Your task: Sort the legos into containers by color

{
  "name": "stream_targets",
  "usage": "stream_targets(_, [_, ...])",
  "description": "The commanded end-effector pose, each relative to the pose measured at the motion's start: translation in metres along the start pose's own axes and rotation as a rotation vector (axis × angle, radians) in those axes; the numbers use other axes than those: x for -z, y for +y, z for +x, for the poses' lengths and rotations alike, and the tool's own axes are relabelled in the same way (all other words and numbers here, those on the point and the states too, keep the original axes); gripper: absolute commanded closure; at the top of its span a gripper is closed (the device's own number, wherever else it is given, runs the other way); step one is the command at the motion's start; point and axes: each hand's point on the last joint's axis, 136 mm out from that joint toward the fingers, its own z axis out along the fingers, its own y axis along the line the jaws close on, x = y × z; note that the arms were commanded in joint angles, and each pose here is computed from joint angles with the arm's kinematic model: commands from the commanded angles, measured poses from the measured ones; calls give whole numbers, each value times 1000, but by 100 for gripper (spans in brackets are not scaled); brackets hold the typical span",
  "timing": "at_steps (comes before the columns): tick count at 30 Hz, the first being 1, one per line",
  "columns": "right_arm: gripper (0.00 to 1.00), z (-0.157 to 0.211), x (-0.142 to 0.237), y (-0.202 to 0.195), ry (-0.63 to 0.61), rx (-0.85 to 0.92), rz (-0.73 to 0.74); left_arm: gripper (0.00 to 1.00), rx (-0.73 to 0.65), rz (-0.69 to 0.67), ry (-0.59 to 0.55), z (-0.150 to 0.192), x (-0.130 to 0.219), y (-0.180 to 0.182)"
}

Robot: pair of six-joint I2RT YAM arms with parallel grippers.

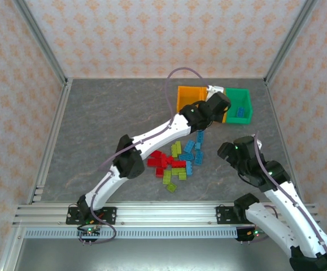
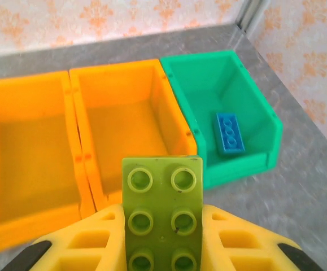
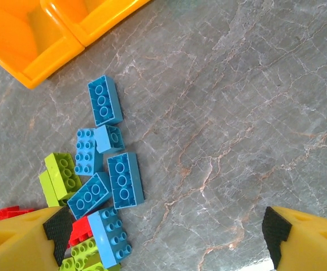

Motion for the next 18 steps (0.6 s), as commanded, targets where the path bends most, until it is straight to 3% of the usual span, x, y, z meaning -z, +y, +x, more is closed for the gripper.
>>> stream_targets(1, [10, -7, 6, -7, -42, -21, 27, 72, -63, -54, -49, -7, -38, 21])
stream_targets(10, [10, -6, 3, -13, -51, 6, 46, 63, -136, 74, -236, -31, -76, 0])
stream_targets(15, [10, -6, 3, -15, -53, 11, 56, 39, -112, 68, -247, -39, -71, 1])
stream_targets(18, [10, -7, 3, -13, -58, 8, 45, 33, -88, 45, -231, -51, -52, 7])
